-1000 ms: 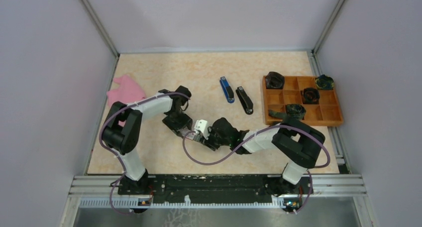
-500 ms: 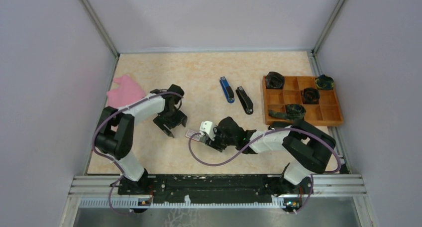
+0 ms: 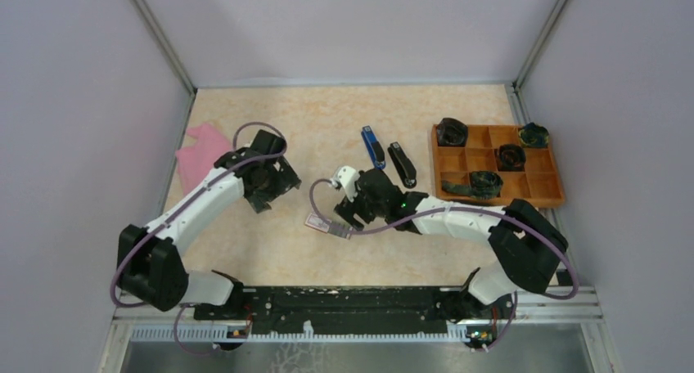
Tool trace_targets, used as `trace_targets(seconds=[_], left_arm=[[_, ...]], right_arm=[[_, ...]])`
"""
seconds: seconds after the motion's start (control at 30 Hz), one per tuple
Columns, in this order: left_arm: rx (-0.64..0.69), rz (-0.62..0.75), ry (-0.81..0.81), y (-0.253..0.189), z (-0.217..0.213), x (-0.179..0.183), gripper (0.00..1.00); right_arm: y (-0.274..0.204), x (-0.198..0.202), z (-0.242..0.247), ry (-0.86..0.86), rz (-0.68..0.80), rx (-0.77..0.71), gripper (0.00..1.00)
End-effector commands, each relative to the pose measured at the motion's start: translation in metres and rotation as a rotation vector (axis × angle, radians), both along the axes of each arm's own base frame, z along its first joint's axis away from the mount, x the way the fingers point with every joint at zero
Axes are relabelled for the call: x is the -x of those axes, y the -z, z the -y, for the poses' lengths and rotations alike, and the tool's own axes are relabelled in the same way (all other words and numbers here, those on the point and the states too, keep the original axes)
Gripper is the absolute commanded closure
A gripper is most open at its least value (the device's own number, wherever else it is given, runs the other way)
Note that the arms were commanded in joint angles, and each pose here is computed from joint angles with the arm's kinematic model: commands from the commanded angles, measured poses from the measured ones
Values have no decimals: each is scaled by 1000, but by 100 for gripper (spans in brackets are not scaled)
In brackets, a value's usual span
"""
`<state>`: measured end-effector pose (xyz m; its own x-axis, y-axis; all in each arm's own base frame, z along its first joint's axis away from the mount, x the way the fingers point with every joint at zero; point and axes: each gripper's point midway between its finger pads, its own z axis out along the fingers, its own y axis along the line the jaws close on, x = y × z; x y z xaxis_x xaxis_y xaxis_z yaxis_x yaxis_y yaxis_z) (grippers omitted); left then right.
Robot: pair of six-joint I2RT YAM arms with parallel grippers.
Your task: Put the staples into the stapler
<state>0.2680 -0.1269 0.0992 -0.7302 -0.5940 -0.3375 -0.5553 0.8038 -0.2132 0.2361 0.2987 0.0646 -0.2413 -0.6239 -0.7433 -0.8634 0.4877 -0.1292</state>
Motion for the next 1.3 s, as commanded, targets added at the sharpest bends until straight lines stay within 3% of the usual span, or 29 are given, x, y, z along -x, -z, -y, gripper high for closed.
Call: trace_targets(seconds=[0.0, 0.27, 0.47, 0.63, 0.8, 1.03, 1.27], left_arm=[[-70, 165, 108, -30, -15, -13, 1], [-166, 469, 347, -103, -18, -39, 1], [-206, 653, 481, -144, -14, -44, 1], [-178, 718, 513, -141, -13, -35, 1], [-146, 677, 551, -126, -8, -32, 1], [-54, 627, 569, -112, -8, -38, 1], [86, 647, 583, -109, -11, -43, 1]], right_arm=[[-51, -33, 15, 221, 37, -55, 19], [-80, -87, 54, 543, 22, -108, 17], [-83, -135, 71, 683, -8, -98, 19], [-59, -173, 74, 732, -54, -39, 26], [-46, -208, 68, 762, -44, -9, 30], [-10, -238, 65, 793, -67, 63, 47], [-4, -241, 57, 783, -109, 66, 83]])
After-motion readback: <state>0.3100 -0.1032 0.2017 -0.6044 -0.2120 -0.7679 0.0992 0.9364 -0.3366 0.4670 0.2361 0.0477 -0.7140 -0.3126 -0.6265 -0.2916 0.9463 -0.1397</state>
